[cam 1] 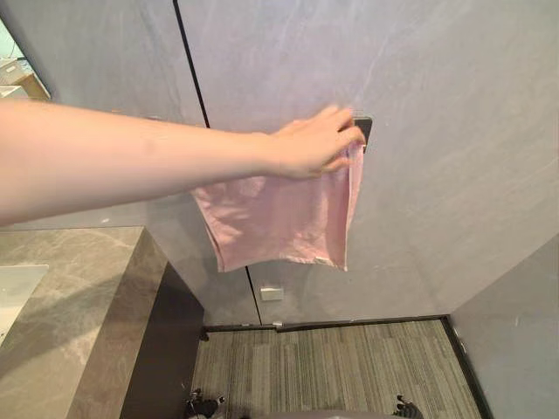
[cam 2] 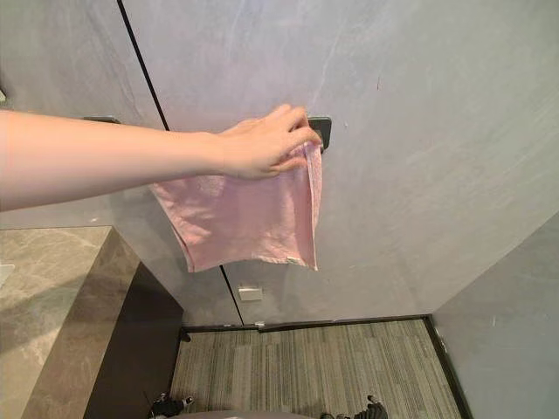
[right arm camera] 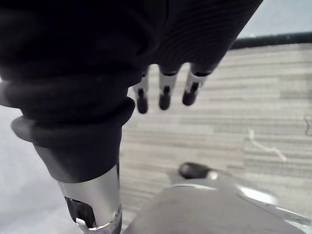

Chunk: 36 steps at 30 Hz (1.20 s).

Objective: Organize washtable

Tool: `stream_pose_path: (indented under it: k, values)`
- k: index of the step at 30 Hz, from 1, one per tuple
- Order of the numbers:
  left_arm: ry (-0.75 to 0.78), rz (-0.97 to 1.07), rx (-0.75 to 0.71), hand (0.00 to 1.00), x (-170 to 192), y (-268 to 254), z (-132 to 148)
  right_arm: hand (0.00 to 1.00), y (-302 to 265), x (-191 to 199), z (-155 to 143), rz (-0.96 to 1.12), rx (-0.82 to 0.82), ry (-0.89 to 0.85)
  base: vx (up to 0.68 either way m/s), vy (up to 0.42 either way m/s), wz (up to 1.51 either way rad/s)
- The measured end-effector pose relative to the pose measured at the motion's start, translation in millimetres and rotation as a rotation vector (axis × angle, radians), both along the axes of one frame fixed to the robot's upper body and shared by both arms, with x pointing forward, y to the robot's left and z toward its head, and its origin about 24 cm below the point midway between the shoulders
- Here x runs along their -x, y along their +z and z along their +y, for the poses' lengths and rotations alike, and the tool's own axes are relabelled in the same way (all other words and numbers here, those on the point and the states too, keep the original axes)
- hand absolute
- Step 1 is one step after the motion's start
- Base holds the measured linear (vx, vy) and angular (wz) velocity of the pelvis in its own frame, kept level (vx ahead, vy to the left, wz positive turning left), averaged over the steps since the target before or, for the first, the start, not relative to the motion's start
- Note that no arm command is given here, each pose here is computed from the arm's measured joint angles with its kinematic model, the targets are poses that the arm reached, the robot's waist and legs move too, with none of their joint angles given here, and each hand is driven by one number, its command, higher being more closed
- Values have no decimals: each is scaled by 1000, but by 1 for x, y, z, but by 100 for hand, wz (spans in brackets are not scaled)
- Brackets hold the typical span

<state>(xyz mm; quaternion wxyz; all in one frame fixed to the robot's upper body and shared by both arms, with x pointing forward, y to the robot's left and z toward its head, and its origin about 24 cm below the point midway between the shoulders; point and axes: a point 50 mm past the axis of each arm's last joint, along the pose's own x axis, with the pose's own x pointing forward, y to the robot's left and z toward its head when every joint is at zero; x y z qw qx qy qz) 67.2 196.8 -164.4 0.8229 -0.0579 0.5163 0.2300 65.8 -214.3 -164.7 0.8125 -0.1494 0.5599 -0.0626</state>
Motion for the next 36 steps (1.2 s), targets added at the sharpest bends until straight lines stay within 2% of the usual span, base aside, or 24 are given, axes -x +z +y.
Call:
stream_pose_path:
  k: [36]
  values:
    - [-35,-8,20,0,-2,0,-4,0,-1,-1,1,9,-17,10,0,0,0]
